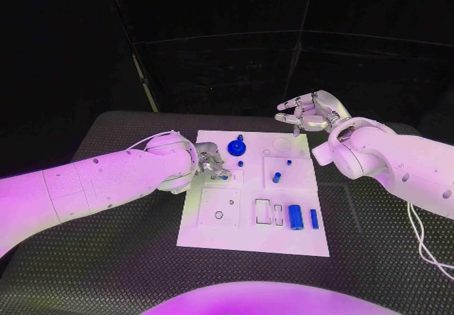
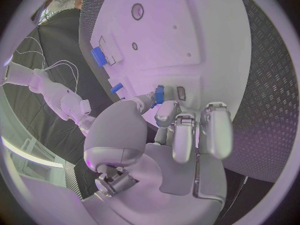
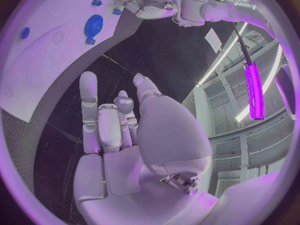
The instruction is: Assemble the parts on the task board
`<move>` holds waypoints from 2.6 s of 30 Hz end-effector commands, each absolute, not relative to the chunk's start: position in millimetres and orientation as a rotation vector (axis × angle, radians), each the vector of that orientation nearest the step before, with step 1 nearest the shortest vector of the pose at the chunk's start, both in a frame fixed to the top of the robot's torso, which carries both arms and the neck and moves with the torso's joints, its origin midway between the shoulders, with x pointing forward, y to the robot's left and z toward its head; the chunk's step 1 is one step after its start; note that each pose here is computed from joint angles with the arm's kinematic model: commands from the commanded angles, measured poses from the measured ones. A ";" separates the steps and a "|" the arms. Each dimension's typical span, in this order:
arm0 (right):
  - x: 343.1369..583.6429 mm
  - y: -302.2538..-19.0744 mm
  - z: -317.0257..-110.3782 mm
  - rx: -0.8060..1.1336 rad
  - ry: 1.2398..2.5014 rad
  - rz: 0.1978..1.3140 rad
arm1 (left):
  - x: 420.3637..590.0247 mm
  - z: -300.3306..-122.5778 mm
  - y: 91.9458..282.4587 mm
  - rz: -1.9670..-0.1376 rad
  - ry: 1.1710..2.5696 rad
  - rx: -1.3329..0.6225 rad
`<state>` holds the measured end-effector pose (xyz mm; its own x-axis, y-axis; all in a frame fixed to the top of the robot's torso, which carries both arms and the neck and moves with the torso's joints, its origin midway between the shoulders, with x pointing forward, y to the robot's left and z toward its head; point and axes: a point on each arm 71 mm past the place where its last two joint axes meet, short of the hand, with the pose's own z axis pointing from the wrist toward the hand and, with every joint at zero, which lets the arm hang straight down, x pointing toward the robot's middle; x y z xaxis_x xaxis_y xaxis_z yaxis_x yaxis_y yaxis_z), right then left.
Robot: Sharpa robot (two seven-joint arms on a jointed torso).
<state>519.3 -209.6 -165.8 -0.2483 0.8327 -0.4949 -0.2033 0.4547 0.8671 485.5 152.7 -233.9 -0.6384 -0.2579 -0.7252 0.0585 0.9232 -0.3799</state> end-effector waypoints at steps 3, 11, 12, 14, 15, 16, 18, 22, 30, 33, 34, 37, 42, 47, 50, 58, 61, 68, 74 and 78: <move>519.4 -207.9 -164.2 0.566 1.511 1.094 | 483.2 -238.6 149.9 -0.455 2.262 -0.105; 519.6 -208.0 -164.4 0.567 1.512 1.093 | 485.3 -239.9 148.5 -0.450 2.269 -0.101; 519.7 -207.9 -164.4 0.567 1.512 1.093 | 485.5 -240.0 147.9 -0.451 2.270 -0.100; 519.7 -207.7 -164.5 0.567 1.512 1.094 | 485.7 -240.2 146.6 -0.452 2.271 -0.098; 519.7 -207.6 -164.5 0.567 1.512 1.094 | 485.8 -240.3 145.8 -0.452 2.272 -0.097; 519.7 -207.6 -164.5 0.567 1.512 1.094 | 485.9 -240.4 145.4 -0.453 2.272 -0.096; 519.8 -207.6 -164.5 0.567 1.512 1.094 | 486.3 -240.5 144.4 -0.453 2.272 -0.095; 519.8 -207.6 -164.5 0.567 1.512 1.094 | 487.4 -240.9 143.2 -0.452 2.272 -0.096; 520.0 -207.5 -164.6 0.567 1.513 1.094 | 489.6 -241.8 141.9 -0.449 2.272 -0.098; 520.0 -207.4 -164.7 0.567 1.513 1.094 | 490.2 -242.0 141.4 -0.448 2.273 -0.098; 520.0 -207.4 -164.7 0.567 1.513 1.094 | 490.3 -242.1 141.3 -0.448 2.273 -0.098; 520.1 -207.4 -164.7 0.567 1.513 1.094 | 490.7 -242.3 141.0 -0.447 2.274 -0.097; 520.1 -207.6 -164.8 0.567 1.513 1.094 | 490.8 -242.5 140.1 -0.448 2.277 -0.094; 520.1 -207.7 -164.8 0.567 1.514 1.093 | 490.9 -242.6 139.6 -0.448 2.277 -0.093; 520.2 -207.8 -164.9 0.567 1.514 1.093 | 491.1 -242.6 139.3 -0.449 2.276 -0.094; 520.4 -207.3 -165.2 0.567 1.516 1.094 | 491.1 -242.3 137.6 -0.453 2.273 -0.094; 520.4 -207.4 -165.2 0.567 1.516 1.094 | 491.2 -242.2 137.3 -0.454 2.272 -0.095; 520.5 -207.6 -165.3 0.567 1.517 1.094 | 491.6 -242.3 137.5 -0.453 2.270 -0.097; 520.6 -207.6 -165.4 0.566 1.517 1.094 | 491.9 -242.4 138.1 -0.451 2.271 -0.097; 520.7 -207.8 -165.4 0.566 1.517 1.094 | 492.2 -242.6 139.7 -0.447 2.271 -0.100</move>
